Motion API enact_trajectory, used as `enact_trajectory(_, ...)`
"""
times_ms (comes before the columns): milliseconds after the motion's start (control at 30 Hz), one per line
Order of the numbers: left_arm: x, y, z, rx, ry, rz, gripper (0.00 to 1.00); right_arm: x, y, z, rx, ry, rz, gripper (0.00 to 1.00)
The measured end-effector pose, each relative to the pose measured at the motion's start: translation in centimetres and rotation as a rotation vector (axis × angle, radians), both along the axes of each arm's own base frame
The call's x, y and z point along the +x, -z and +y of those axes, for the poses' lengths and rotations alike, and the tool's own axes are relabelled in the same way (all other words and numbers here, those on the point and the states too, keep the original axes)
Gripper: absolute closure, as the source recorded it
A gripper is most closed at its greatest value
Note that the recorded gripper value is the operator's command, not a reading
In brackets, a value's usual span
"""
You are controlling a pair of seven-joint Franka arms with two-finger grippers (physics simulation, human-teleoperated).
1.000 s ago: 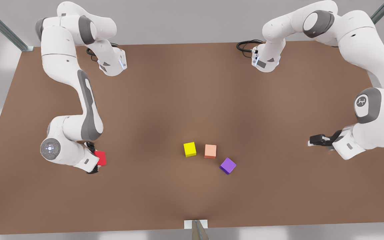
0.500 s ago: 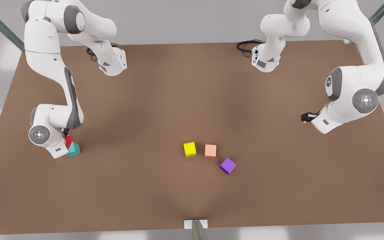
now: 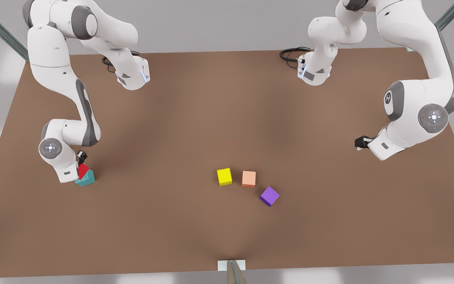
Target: Pick up red wooden cube and pass to hand red wooden cube and place in blue wooden cube
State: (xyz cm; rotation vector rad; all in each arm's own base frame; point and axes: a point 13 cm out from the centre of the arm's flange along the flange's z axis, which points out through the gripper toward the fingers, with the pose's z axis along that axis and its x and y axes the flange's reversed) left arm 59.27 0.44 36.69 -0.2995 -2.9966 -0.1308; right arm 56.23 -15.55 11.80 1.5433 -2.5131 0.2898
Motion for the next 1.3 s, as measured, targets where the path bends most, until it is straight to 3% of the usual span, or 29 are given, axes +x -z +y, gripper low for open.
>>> enact_trajectory(100, 0.1, 0.1, 0.0, -0.001, 0.005, 0.000, 0.00, -0.4, 0.4, -0.4, 0.002, 0.028, -0.006, 0.34)
enact_trajectory(167, 0.1, 0.2, 0.0, -0.002, 0.008, 0.002, 0.00, -0.3, 0.6, -0.4, 0.002, 0.041, -0.012, 0.00)
enact_trajectory(733, 0.3, 0.1, 0.2, -0.003, 0.020, -0.002, 0.00, 3.5, -0.3, 5.1, 0.015, 0.056, -0.071, 0.00)
enact_trajectory(867, 0.0, 0.0, 1.4, -0.003, 0.002, 0.007, 0.00, 10.0, -4.0, 12.6, 0.022, 0.042, -0.116, 0.00)
enact_trajectory(967, -0.7, -0.1, 2.3, -0.005, -0.014, 0.031, 0.00, 14.1, -12.1, 16.5, 0.060, 0.181, -0.148, 0.00)
enact_trajectory(1033, -1.1, -0.1, 2.2, -0.005, -0.013, 0.046, 0.00, 13.1, -20.3, 18.0, 0.112, 0.296, -0.171, 0.00)
enact_trajectory(1133, -1.5, 0.1, 1.9, -0.005, -0.006, 0.063, 0.00, 8.7, -29.8, 17.6, 0.170, 0.452, -0.170, 0.00)
enact_trajectory(1300, -1.8, 0.1, 1.5, -0.005, 0.001, 0.074, 0.00, 3.3, -34.0, 15.1, 0.168, 0.656, -0.092, 0.00)
